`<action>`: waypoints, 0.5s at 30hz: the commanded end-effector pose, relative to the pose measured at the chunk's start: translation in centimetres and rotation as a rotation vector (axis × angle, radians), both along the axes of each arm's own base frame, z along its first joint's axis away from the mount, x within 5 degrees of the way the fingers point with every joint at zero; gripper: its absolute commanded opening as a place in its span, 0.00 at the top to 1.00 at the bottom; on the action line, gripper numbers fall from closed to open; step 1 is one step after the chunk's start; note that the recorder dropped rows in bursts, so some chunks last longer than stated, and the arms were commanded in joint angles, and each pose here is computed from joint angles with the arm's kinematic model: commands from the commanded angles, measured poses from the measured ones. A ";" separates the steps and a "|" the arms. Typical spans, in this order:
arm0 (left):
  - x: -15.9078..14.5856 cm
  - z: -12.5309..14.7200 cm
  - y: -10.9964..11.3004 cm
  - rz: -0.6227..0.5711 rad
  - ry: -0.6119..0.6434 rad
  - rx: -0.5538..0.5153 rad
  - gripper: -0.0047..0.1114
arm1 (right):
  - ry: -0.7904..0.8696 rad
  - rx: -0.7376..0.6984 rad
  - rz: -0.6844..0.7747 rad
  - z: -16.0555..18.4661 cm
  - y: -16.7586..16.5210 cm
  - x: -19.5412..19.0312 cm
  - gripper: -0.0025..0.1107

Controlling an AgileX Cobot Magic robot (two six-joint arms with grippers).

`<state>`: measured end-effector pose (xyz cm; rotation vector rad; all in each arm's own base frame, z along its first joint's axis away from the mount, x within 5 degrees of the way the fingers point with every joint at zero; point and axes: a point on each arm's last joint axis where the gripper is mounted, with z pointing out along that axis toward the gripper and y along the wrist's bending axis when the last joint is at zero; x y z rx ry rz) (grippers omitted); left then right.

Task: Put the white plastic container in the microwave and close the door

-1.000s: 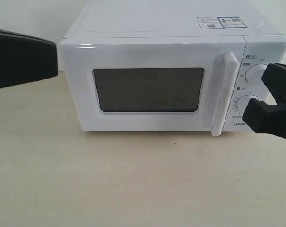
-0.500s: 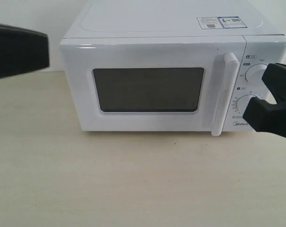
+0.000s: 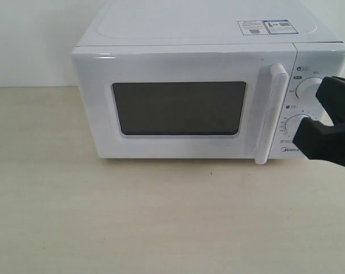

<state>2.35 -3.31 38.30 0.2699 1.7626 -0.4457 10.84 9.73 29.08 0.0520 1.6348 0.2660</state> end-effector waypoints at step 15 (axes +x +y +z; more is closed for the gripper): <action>-2.6 -4.3 2.4 0.252 -0.254 -0.191 0.93 | -0.009 0.006 0.000 0.1 -0.1 0.0 0.98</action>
